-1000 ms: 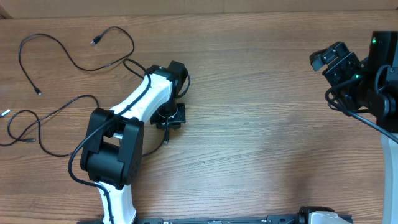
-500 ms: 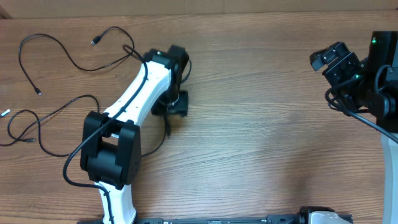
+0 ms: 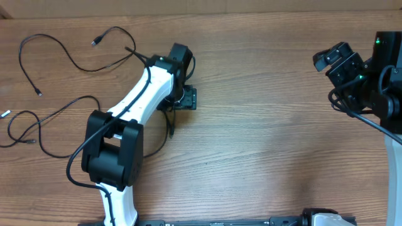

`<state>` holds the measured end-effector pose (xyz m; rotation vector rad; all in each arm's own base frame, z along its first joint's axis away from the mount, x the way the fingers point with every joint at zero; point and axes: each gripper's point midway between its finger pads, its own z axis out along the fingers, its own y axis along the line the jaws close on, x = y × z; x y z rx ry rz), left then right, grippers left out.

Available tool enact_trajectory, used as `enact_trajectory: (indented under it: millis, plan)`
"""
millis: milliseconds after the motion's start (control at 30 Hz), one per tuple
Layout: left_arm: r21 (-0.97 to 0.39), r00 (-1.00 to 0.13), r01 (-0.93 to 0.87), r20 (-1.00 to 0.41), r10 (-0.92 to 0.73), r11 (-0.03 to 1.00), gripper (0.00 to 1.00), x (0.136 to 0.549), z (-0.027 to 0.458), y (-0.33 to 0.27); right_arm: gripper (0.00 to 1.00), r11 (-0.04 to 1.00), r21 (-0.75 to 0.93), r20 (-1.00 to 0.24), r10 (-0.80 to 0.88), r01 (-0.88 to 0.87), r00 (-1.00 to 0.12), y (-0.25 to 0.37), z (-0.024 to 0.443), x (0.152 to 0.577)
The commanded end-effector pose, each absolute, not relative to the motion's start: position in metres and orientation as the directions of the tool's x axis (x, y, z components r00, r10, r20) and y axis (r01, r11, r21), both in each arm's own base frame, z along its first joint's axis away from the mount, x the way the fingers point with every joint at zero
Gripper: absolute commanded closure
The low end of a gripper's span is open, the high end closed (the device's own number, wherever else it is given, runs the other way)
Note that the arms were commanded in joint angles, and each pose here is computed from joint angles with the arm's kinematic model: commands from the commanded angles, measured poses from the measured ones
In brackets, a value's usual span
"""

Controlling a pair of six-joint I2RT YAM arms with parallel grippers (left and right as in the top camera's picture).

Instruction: Untangle cables

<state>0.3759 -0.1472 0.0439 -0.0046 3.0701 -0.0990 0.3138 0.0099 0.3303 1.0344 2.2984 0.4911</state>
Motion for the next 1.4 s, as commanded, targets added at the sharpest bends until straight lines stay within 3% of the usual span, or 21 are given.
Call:
enact_trajectory:
  millis: [0, 33, 67, 100, 533, 733, 1100, 1200, 1300, 1367]
  plan:
    - [-0.036, -0.996, -0.051, -0.068, -0.053, 0.998, 0.57, 0.373, 0.024, -0.139, 0.0, 0.637, 0.533, -0.36, 0.766, 0.556, -0.533, 0.007, 0.333, 0.314]
    - [-0.013, -0.996, -0.051, -0.079, -0.052, 0.999, 0.8, 0.374, 0.024, -0.135, 0.0, 0.637, 0.533, -0.36, 0.766, 0.556, -0.533, 0.007, 0.333, 0.314]
    - [-0.002, -0.995, -0.052, -0.083, -0.052, 0.999, 0.84, 0.375, 0.026, -0.133, 0.0, 0.637, 0.533, -0.36, 0.766, 0.556, -0.533, 0.007, 0.333, 0.314]
    - [0.005, -0.996, -0.044, -0.081, -0.044, 0.999, 0.96, 0.376, 0.032, -0.132, 0.0, 0.637, 0.533, -0.36, 0.766, 0.556, -0.533, 0.007, 0.333, 0.314]
    - [0.044, -0.992, 0.057, -0.113, 0.061, 0.997, 0.96, 0.394, 0.11, -0.132, 0.0, 0.637, 0.533, -0.36, 0.766, 0.556, -0.533, 0.007, 0.333, 0.314]
    - [0.284, -0.991, 0.039, -0.112, 0.074, 0.958, 0.96, 0.392, 0.102, -0.089, 0.0, 0.637, 0.533, -0.36, 0.766, 0.556, -0.533, 0.007, 0.333, 0.314]
    - [0.555, -0.994, 0.045, -0.056, 0.091, 0.831, 0.95, 0.363, 0.05, -0.033, 0.0, 0.637, 0.533, -0.36, 0.766, 0.556, -0.533, 0.007, 0.333, 0.314]
    - [0.574, -0.995, 0.048, -0.045, 0.091, 0.817, 0.92, 0.356, 0.039, -0.028, 0.0, 0.637, 0.533, -0.36, 0.766, 0.556, -0.533, 0.007, 0.333, 0.314]
    - [0.524, -0.997, 0.062, -0.012, 0.081, 0.849, 0.8, 0.346, 0.026, -0.034, 0.0, 0.637, 0.533, -0.36, 0.766, 0.556, -0.533, 0.007, 0.333, 0.314]
    - [0.482, -0.997, 0.067, 0.006, 0.073, 0.873, 0.8, 0.342, 0.022, -0.041, 0.0, 0.637, 0.533, -0.36, 0.766, 0.556, -0.533, 0.007, 0.333, 0.314]
